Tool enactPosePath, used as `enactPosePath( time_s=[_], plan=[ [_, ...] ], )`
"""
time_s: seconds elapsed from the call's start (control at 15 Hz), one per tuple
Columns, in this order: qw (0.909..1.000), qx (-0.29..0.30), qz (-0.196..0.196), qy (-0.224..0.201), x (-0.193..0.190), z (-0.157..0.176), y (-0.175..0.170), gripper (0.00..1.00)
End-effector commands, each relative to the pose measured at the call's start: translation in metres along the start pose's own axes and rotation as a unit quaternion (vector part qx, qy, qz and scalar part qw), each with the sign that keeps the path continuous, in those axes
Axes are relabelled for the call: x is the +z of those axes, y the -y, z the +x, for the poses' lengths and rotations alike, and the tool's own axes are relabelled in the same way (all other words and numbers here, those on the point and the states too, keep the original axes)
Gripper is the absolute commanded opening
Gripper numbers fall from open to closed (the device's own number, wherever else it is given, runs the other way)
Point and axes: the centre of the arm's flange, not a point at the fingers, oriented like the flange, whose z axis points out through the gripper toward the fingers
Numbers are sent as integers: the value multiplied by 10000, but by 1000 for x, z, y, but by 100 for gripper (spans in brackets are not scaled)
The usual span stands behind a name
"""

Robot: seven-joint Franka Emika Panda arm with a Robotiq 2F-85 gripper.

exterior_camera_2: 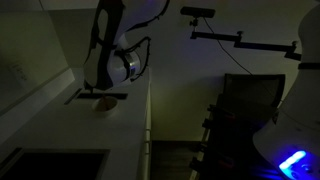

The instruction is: Put the marker inside the mug cup

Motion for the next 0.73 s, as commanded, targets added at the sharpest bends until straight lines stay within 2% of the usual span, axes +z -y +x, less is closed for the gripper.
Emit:
enactPosePath(
  time_s=[0.0,0.07,0.47,0.67],
  plan=[
    [9995,-3,26,306,-34,-12,3,100],
    [9995,-17,-16,307,-8,-25,11,100],
    [9960,-299,-151,823,-11,-70,19,100],
    [9963,-414,-55,747,-10,-73,22,100]
  ],
)
